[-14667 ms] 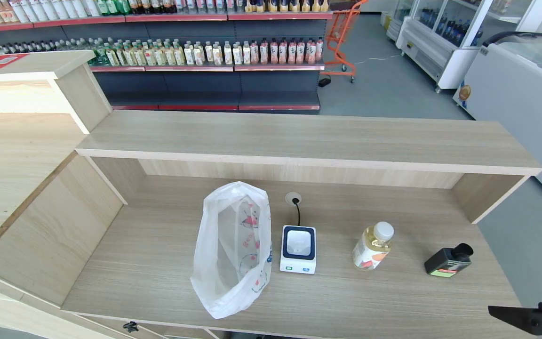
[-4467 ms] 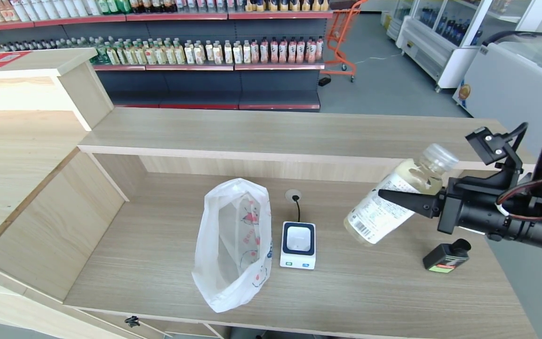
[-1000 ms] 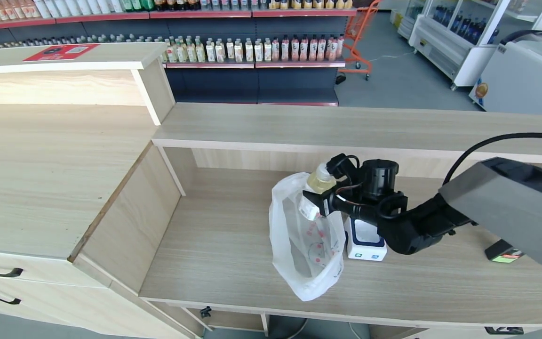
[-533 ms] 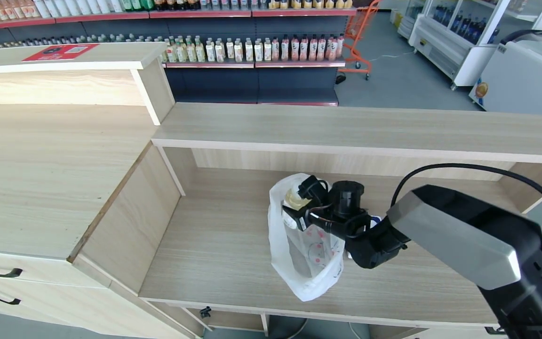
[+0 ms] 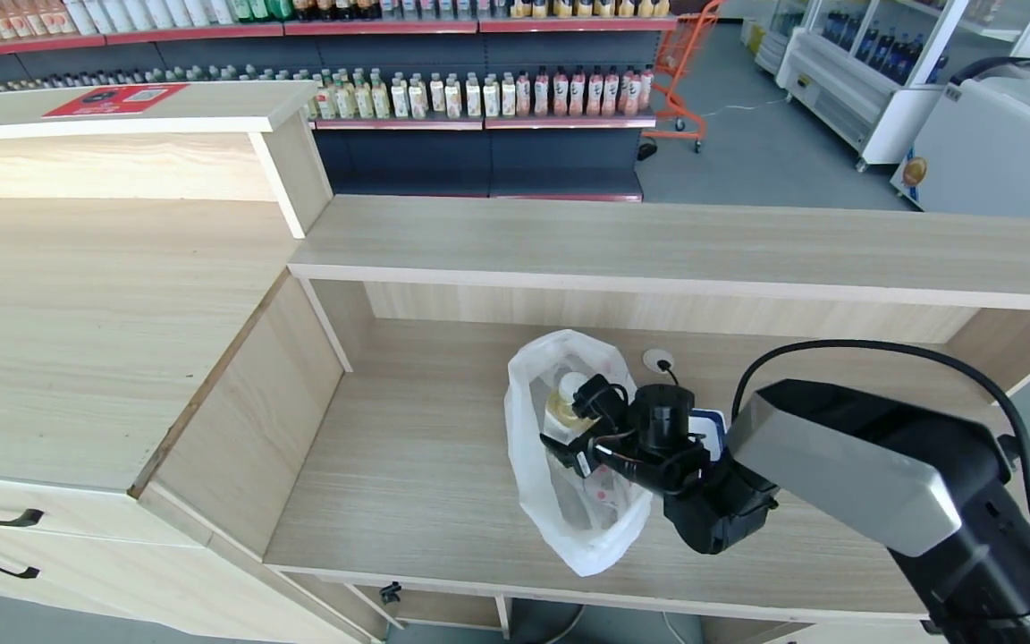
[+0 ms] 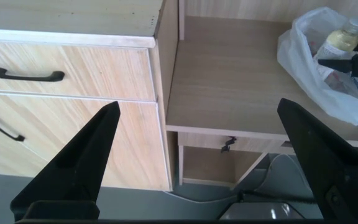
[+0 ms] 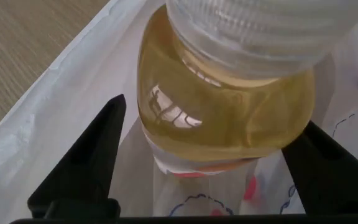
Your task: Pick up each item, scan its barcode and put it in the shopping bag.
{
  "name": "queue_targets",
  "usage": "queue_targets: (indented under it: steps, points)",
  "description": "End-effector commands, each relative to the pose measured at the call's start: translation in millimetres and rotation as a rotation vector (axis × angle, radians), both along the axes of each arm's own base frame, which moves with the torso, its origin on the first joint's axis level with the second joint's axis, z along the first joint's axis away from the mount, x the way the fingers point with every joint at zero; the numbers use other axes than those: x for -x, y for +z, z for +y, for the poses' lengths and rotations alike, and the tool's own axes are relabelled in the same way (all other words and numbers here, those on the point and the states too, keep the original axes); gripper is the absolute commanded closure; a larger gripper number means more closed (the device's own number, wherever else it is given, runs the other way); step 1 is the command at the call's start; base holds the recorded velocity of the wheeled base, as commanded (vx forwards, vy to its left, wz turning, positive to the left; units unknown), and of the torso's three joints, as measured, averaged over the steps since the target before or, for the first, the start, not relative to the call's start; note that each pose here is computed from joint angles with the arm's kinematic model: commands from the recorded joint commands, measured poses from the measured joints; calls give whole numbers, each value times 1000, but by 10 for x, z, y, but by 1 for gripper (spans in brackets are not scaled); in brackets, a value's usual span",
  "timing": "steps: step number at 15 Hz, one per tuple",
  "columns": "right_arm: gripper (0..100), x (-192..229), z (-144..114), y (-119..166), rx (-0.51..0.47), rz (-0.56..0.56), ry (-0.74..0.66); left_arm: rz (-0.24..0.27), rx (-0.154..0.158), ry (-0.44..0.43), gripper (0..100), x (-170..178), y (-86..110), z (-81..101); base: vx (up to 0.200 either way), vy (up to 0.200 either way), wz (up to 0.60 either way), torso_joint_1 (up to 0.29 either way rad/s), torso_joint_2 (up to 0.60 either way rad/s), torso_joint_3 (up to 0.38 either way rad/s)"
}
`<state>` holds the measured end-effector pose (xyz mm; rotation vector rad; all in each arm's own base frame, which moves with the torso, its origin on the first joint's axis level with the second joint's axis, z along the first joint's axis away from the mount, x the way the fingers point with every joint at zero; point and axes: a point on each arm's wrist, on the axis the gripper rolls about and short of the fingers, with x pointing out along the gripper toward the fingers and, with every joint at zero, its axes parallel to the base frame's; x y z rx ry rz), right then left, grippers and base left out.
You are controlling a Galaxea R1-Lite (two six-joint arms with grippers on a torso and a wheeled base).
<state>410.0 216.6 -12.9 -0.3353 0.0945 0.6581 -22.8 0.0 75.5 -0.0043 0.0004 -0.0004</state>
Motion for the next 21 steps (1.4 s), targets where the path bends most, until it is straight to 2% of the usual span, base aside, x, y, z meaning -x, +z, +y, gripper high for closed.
queue_targets:
  steps: [1, 3, 5, 6, 7, 8, 9, 11, 12, 14, 17, 21]
  points:
    - [0, 8, -19, 187, -49, -4, -8, 0, 0, 0, 0, 0, 0, 0, 0, 0, 0, 0, 0, 0]
    - [0, 89, -51, 544, -178, 38, -19, 0, 0, 0, 0, 0, 0, 0, 0, 0, 0, 0, 0, 0]
    - [0, 322, -171, 1120, -306, 152, -45, 0, 0, 0, 0, 0, 0, 0, 0, 0, 0, 0, 0, 0]
    - [0, 415, -226, 1275, -336, 187, -55, 0, 0, 0, 0, 0, 0, 0, 0, 0, 0, 0, 0, 0]
    - [0, 713, -515, 1640, -387, 280, -111, 0, 0, 0, 0, 0, 0, 0, 0, 0, 0, 0, 0, 0]
    - [0, 957, -715, 1880, -408, 322, -106, 0, 0, 0, 0, 0, 0, 0, 0, 0, 0, 0, 0, 0]
    - [0, 1339, -1001, 2160, -446, 413, -46, 0, 0, 0, 0, 0, 0, 0, 0, 0, 0, 0, 0, 0]
    - [0, 1800, -1388, 2476, -405, 426, -106, 0, 0, 0, 0, 0, 0, 0, 0, 0, 0, 0, 0, 0]
    - [0, 1944, -1508, 2587, -379, 406, -131, 0, 0, 0, 0, 0, 0, 0, 0, 0, 0, 0, 0, 0]
    - [0, 2163, -1619, 2720, -392, 371, -142, 0, 0, 0, 0, 0, 0, 0, 0, 0, 0, 0, 0, 0]
    - [0, 2415, -1712, 2609, -406, 385, -166, 0, 0, -1, 0, 0, 0, 0, 0, 0, 0, 0, 0, 0]
    - [0, 2452, -1791, 2571, -407, 405, -219, 0, 2, 0, 0, 0, 0, 0, 0, 0, 0, 0, 0, 0]
